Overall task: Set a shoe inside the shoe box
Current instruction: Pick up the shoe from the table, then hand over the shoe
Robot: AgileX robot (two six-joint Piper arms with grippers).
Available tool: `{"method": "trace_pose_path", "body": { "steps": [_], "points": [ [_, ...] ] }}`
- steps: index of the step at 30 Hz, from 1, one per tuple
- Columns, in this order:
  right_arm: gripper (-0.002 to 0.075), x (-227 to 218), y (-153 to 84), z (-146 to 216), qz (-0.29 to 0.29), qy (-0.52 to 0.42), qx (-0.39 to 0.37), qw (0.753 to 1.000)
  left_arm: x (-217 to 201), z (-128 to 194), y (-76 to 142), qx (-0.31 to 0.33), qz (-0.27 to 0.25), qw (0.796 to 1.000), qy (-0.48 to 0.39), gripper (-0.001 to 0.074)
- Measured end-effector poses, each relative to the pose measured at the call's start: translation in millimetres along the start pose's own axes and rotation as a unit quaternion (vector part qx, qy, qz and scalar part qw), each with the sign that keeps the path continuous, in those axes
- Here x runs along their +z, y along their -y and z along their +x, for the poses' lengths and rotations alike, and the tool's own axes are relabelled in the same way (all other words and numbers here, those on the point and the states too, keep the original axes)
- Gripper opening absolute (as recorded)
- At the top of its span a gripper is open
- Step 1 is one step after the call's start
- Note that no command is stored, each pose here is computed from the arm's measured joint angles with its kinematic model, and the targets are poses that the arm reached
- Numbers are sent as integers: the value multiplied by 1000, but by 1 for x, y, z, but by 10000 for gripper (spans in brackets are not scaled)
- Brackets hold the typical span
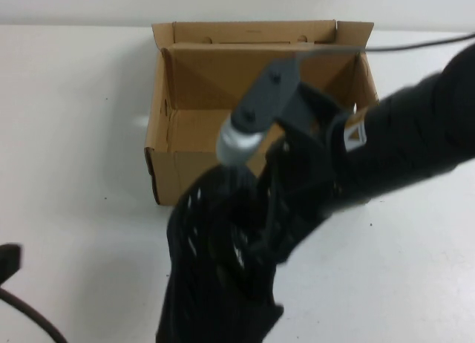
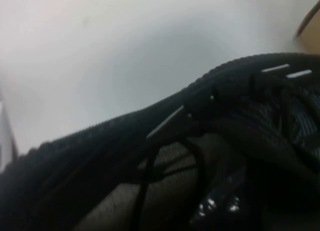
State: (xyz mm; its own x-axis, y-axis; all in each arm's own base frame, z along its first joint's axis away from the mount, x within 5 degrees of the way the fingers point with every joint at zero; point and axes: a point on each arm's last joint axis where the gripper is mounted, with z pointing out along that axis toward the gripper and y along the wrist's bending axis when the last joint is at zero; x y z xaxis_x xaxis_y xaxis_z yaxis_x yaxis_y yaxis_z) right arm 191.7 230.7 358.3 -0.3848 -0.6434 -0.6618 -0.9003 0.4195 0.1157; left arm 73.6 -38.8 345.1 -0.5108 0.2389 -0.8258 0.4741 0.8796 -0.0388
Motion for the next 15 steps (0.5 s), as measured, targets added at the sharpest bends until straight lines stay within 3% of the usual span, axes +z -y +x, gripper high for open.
{"method": "trace_pose_path", "body": {
  "steps": [4, 6, 9, 15],
  "points": [
    [0, -18, 5, -23, 41, 32, 18, 999, -1, -12, 8, 8, 46, 997, 69, 405],
    [0, -21, 10, -32, 64, 38, 23, 997, -2, -18, 11, 3, 59, 993, 100, 468],
    [0, -19, 16, -42, 82, 32, 27, 996, -3, -24, 12, 21, 66, 989, 130, 511],
    [0, -7, 29, -61, 104, 4, 65, 992, 9, -30, 14, 95, 97, 982, 131, 525]
  ]
}}
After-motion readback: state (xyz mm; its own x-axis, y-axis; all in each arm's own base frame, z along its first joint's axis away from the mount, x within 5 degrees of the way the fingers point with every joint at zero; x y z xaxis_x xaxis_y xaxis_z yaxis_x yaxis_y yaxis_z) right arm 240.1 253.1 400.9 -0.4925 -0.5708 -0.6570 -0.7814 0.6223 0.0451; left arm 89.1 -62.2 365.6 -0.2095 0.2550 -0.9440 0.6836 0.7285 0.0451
